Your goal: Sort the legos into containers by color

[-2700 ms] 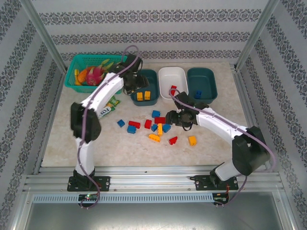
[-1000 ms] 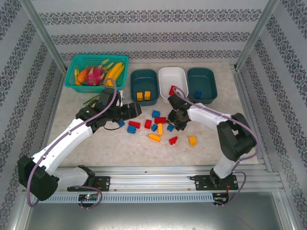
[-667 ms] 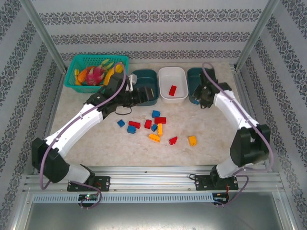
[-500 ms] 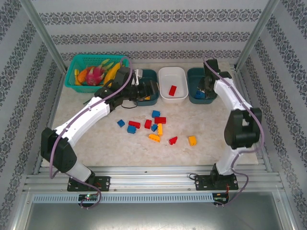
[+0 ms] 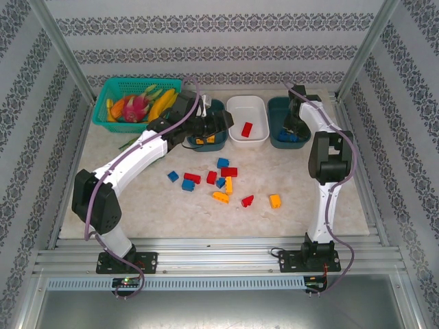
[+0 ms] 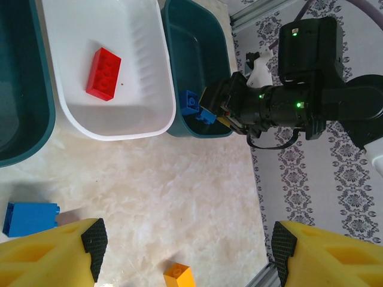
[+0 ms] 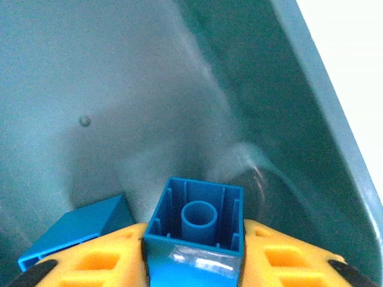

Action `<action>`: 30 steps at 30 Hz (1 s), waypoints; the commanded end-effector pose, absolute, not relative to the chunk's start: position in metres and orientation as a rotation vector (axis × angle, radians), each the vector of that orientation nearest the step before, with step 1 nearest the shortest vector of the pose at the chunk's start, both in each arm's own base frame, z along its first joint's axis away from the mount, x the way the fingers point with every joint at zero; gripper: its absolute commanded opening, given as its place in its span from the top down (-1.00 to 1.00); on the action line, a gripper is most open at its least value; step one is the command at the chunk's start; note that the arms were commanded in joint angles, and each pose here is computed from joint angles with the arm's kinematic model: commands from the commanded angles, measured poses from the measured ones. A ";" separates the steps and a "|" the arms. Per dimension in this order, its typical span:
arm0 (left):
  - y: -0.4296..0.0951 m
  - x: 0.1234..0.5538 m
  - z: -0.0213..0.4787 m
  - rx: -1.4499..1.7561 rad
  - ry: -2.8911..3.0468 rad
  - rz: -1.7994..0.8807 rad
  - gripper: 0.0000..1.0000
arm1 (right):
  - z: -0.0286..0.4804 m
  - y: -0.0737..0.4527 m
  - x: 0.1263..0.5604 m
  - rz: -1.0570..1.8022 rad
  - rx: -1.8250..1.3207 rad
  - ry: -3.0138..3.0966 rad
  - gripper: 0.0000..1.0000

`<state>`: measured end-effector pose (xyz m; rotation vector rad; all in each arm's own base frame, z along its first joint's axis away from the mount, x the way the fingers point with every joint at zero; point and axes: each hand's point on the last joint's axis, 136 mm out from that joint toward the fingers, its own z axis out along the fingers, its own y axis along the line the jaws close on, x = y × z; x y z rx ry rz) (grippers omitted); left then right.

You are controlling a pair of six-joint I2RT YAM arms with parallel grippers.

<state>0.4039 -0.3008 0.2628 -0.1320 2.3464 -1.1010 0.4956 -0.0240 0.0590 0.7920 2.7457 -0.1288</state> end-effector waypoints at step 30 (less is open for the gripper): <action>-0.177 0.329 0.186 -0.693 2.564 -0.765 -0.40 | 0.255 0.193 0.294 0.750 -0.238 2.141 -0.25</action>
